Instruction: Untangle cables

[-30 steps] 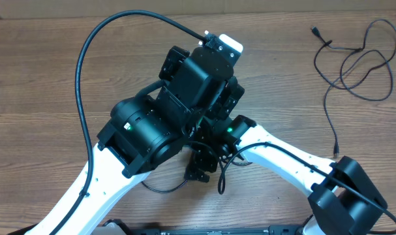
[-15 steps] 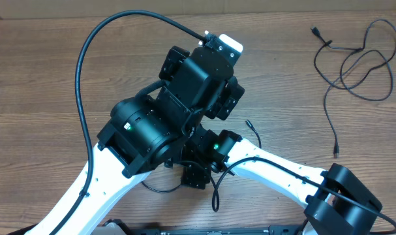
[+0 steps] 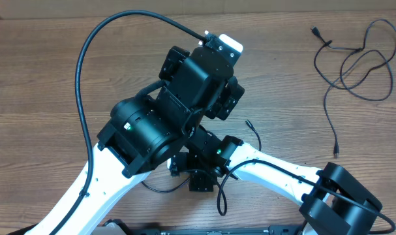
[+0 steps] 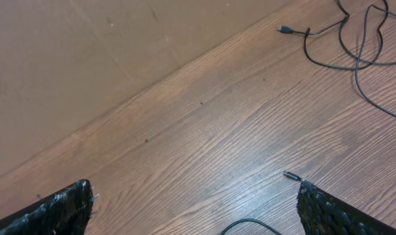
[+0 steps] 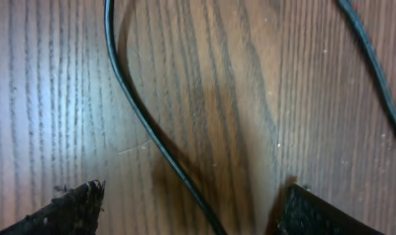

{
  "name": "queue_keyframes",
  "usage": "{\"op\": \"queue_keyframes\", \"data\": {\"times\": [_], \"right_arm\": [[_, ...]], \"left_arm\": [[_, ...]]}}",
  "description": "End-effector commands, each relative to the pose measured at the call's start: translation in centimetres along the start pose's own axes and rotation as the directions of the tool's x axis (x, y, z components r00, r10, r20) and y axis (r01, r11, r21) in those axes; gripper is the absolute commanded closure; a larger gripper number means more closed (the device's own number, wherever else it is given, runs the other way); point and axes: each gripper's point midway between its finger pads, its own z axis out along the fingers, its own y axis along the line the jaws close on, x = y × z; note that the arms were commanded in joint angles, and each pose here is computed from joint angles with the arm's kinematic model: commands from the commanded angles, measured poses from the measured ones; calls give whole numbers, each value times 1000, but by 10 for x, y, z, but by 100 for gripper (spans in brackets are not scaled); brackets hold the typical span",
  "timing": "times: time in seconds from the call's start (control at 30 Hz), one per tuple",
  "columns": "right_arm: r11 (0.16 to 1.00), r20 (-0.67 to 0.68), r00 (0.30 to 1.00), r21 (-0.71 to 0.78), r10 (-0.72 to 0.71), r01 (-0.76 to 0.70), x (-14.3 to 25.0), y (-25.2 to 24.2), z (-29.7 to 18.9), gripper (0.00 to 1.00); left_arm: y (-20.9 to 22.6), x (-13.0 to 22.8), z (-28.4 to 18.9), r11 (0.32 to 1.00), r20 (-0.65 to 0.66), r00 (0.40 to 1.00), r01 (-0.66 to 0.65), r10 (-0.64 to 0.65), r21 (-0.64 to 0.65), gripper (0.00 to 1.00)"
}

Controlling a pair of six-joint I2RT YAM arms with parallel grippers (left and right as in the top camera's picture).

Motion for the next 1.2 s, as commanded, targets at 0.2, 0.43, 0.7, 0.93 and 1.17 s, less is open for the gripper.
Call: {"op": "queue_keyframes", "data": {"times": [0.2, 0.43, 0.7, 0.93, 1.17], "right_arm": [[997, -62, 996, -28, -71, 69, 20, 3, 28, 28], [997, -77, 995, -32, -68, 66, 24, 4, 30, 71], [998, -128, 991, 54, -37, 44, 33, -13, 29, 96], [946, -15, 961, 178, 277, -270, 37, -61, 19, 96], [677, 130, 715, 246, 686, -694, 91, -124, -7, 96]], "left_arm": [[5, -5, -2, 999, 14, 999, 30, -29, -15, 1], [5, -5, -2, 999, 14, 999, 30, -29, -15, 0], [5, -5, -2, 999, 14, 999, 30, -29, -15, 0], [5, -5, -2, 999, 14, 999, 30, -29, -15, 0], [5, -5, -2, 999, 14, 999, 30, -29, -15, 0]]}}
